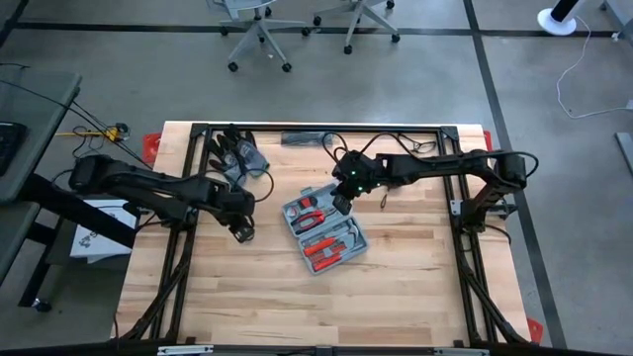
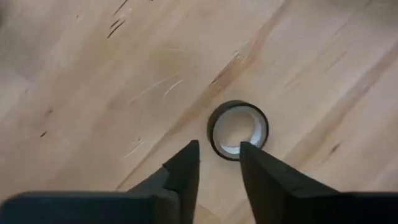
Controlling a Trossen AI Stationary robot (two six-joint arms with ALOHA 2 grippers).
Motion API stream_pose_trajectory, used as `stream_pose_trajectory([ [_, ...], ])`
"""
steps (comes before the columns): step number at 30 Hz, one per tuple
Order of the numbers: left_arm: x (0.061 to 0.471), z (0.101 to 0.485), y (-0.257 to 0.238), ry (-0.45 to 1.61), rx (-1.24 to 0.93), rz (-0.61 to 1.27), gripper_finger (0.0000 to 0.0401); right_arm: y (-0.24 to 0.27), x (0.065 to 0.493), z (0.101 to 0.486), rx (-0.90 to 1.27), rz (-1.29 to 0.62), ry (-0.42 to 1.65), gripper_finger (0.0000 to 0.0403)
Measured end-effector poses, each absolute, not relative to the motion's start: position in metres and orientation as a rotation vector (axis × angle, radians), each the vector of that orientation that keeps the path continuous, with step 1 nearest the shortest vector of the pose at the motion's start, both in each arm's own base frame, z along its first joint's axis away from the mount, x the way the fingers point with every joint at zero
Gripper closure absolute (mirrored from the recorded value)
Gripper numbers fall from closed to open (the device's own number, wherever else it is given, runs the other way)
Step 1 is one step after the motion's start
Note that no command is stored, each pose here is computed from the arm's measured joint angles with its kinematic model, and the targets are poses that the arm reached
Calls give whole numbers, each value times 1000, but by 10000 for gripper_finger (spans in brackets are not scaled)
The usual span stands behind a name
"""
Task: Prefit tool cases
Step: Put the electrical tape into the gray prefit tool case
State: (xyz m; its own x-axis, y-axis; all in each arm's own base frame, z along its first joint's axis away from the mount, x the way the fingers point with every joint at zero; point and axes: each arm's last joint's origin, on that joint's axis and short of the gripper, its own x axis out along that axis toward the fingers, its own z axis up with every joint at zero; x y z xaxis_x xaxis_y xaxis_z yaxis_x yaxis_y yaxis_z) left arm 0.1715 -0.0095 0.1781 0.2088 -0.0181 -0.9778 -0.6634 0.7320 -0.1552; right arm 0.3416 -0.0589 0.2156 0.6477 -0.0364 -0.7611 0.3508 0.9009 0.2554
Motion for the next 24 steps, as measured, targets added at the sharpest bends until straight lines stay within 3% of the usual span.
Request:
stream_pose_trajectory([
  [5,181,167,-11,1334,-627,496,261,-59,342,216,403,-227,843,403],
  [13,196,141,-17,1428,-569,465,262,-59,342,216,403,-228,844,403],
  [16,200,135,-18,1442,-564,462,293,-59,341,215,404,-230,856,403],
  [20,204,134,-17,1436,-591,414,383,-58,339,214,405,-232,872,402],
  [24,207,139,-11,1401,-611,404,393,-58,338,213,407,-234,885,402],
])
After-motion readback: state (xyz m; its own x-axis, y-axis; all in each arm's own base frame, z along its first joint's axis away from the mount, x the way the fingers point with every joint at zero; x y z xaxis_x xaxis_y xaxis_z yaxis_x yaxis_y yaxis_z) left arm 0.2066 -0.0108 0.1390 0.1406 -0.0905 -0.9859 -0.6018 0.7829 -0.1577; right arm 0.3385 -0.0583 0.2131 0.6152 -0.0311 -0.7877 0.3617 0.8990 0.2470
